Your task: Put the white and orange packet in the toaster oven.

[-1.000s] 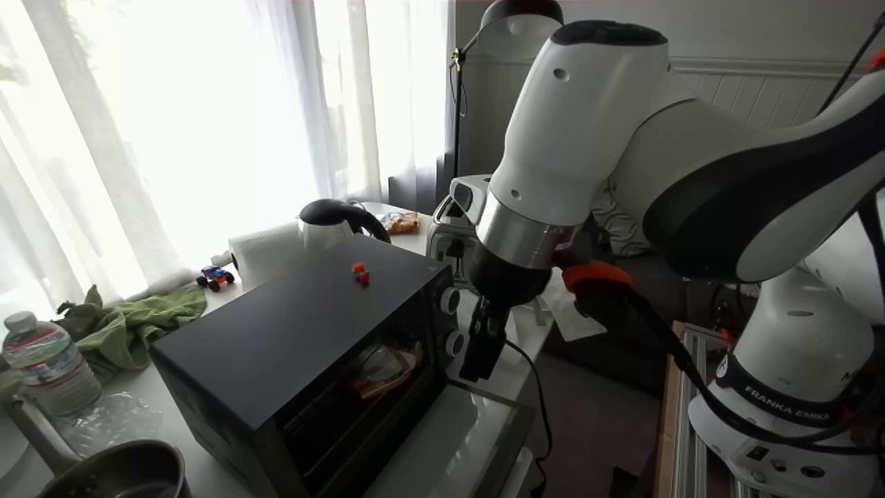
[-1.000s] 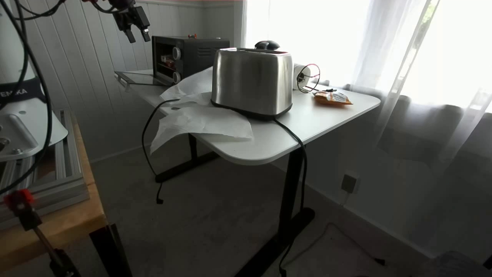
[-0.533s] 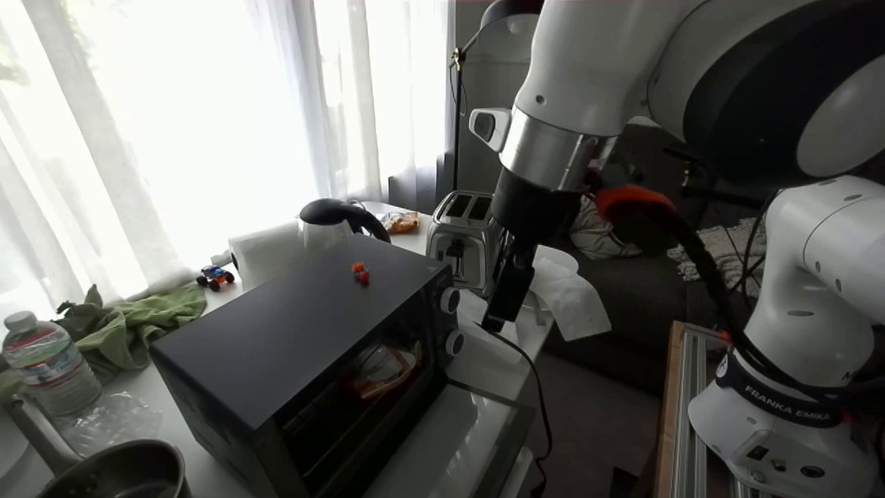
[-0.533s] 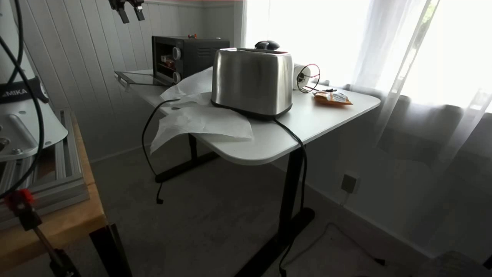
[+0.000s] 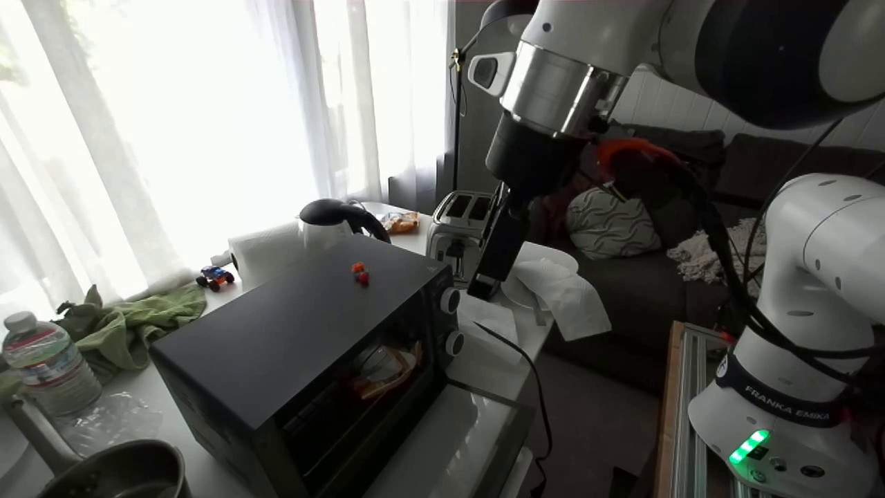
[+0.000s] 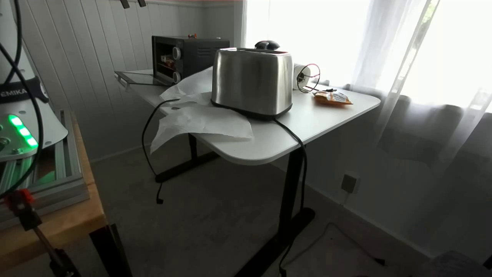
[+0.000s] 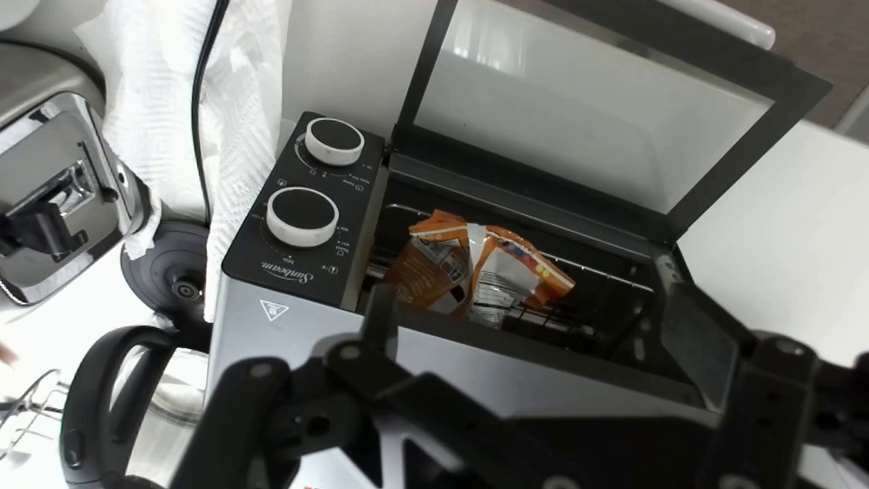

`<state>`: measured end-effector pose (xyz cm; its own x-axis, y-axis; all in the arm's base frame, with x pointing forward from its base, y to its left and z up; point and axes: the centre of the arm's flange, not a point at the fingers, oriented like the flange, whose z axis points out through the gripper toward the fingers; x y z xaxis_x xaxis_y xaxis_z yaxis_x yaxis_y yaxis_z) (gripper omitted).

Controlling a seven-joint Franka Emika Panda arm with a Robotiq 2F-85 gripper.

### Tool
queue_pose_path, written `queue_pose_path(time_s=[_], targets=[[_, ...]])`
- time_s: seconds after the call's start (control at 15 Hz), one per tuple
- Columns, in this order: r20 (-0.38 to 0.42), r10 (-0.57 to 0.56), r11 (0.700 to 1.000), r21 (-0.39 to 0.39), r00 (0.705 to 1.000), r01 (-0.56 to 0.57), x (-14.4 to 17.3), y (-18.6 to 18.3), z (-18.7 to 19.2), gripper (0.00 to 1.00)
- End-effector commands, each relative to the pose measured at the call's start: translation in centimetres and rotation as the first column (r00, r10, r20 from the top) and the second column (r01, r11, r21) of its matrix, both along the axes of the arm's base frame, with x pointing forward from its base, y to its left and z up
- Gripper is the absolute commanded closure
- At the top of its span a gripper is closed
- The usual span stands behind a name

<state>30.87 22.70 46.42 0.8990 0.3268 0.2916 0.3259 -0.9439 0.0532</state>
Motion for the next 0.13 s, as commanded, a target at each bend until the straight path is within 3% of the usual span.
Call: queue_pose_path(time_s=[0.0, 0.07], targets=[[-0.002, 0.0, 1.0, -0.001, 1.0, 0.0, 0.02, 0.02, -0.09, 0.0], [-0.003, 0.0, 1.0, -0.002, 1.0, 0.0, 0.02, 0.01, -0.14, 0.0]])
